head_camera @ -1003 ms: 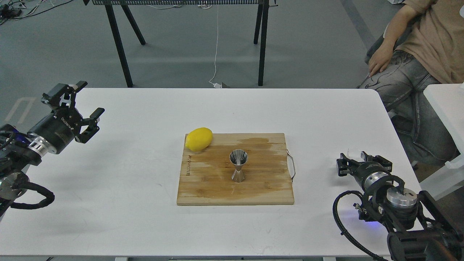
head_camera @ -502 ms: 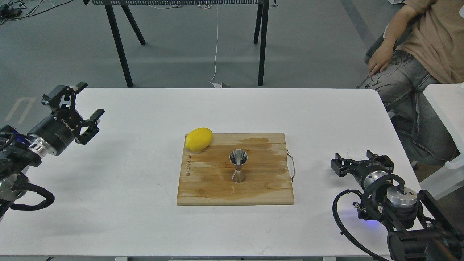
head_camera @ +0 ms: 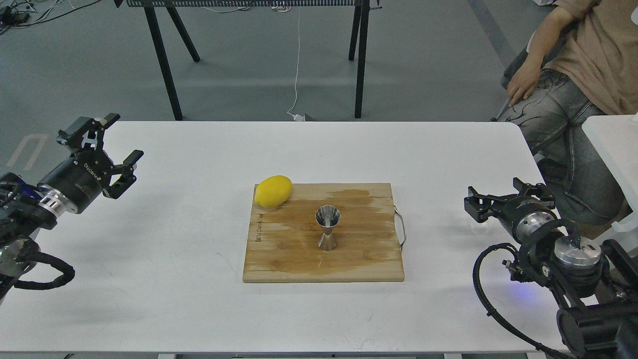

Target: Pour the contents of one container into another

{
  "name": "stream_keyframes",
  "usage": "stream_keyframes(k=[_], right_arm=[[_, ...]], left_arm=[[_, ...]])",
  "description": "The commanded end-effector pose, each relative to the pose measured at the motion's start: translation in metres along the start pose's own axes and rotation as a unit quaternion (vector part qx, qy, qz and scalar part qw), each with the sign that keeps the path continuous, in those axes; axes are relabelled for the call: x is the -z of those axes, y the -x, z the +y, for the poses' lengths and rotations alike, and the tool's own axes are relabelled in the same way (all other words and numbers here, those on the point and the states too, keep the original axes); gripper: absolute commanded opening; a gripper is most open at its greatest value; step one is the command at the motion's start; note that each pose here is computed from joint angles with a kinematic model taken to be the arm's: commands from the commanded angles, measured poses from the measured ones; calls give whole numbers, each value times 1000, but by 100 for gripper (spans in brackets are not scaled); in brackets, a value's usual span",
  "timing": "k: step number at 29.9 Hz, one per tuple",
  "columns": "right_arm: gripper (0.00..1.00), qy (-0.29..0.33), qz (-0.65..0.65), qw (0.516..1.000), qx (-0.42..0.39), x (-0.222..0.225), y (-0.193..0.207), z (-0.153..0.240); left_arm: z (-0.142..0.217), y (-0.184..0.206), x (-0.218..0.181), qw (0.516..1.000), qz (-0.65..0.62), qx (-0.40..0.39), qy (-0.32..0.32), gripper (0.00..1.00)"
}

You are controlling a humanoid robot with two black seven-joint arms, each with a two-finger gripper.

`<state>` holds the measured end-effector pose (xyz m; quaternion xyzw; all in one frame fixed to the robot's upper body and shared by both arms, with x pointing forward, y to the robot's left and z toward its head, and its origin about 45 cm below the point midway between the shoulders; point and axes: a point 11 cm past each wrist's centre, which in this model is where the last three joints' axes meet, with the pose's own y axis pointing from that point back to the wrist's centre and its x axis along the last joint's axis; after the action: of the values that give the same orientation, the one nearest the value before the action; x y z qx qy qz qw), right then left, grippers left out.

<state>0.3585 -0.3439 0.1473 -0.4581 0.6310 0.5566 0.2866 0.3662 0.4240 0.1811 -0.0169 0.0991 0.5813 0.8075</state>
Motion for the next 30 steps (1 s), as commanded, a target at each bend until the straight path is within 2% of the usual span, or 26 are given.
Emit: stream_keyframes(k=[1,8,17,30], right_arm=[[99,14,82,992,96,21,45,-3],[99,11,173,948,266,50,56,1],[98,3,159,968,194,54,0,-16],[98,-16,135,967,215,52,12,-18]], left_arm=[[0,0,0,1000,0,0,0,92],[0,0,0,1000,2,-1,1,93],[0,-2,-4,1000,2,-4,5,94],[-1,0,-1,1000,5,-2,4,94]])
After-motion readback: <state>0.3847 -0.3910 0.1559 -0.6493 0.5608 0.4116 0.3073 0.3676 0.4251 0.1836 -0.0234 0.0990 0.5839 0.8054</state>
